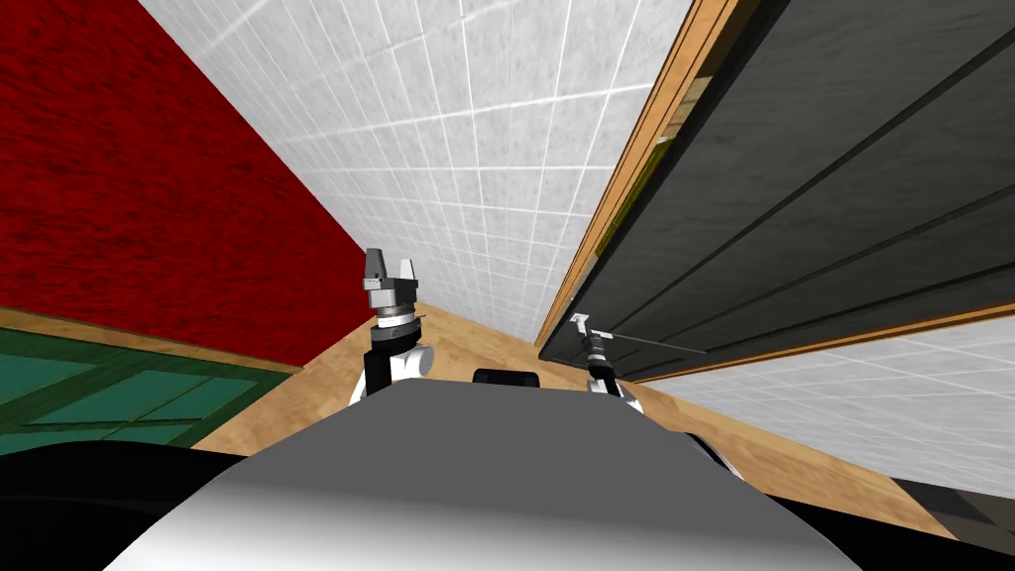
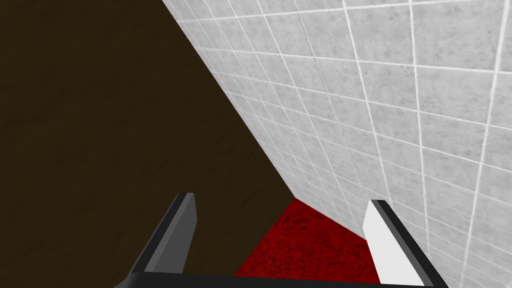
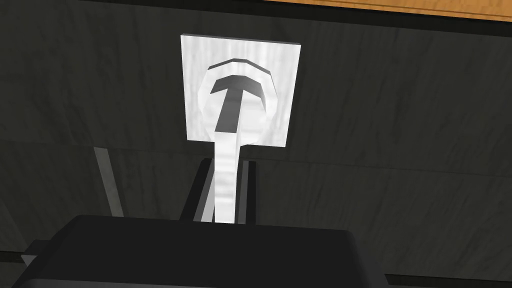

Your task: Pull the door open

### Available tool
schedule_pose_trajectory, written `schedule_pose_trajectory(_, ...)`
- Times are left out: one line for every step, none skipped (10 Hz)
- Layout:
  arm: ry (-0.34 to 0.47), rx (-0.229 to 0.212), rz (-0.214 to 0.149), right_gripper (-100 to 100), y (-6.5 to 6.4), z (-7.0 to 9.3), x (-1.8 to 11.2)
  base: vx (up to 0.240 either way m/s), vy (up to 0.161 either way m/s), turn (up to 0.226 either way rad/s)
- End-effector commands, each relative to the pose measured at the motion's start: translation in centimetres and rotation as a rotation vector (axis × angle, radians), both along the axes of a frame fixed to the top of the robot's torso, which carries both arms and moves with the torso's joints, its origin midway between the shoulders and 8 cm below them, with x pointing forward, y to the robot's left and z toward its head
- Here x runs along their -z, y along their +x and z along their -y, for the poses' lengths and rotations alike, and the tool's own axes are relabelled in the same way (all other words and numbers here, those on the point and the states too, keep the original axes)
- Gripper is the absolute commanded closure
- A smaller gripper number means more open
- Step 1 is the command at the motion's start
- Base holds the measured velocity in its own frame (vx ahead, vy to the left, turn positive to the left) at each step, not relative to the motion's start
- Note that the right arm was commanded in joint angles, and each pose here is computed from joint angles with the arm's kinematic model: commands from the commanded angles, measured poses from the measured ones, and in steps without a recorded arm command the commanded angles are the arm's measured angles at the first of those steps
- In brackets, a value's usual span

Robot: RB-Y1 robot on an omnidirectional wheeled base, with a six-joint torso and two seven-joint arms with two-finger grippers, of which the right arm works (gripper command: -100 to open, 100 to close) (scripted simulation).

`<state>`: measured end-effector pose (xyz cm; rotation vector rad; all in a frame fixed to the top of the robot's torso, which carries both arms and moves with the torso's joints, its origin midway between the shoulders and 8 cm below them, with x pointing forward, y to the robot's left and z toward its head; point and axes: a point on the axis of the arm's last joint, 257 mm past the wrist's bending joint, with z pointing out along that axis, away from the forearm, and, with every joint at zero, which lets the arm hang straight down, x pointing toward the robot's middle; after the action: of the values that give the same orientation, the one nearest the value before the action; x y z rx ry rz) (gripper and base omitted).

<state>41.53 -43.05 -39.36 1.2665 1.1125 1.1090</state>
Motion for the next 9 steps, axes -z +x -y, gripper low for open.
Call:
schedule_pose_trajectory(0.002, -0.029, 0.002, 100, -0.3, -0.4, -0.1, -0.225, -0.079, 0.124)
schedule_pose_trajectory(0.003, -0.039, 0.001, 100, -0.4, -0.5, -0.1, -0.211, -0.047, 0.077)
schedule_pose_trajectory(0.003, -0.032, -0.001, 100, -0.3, -0.5, 0.0, -0.092, -0.013, 0.017)
schedule_pose_trajectory(0.003, -0.057, -0.003, 100, -1.1, -0.6, 0.1, -0.141, -0.032, 0.124)
schedule_pose_trajectory(0.002, -0.063, -0.003, 100, -1.3, -0.6, 0.1, -0.211, -0.07, 0.112)
schedule_pose_trajectory(0.002, -0.076, -0.001, 100, -1.7, -0.6, 0.1, -0.191, -0.046, 0.091)
schedule_pose_trajectory(0.001, -0.091, 0.0, 100, -2.1, -0.6, 0.0, -0.182, -0.052, 0.085)
schedule_pose_trajectory(0.001, -0.105, 0.0, 100, -2.6, -0.6, 0.0, -0.207, -0.061, 0.109)
schedule_pose_trajectory(0.001, -0.119, 0.0, 100, -3.0, -0.6, 0.0, -0.188, -0.039, 0.089)
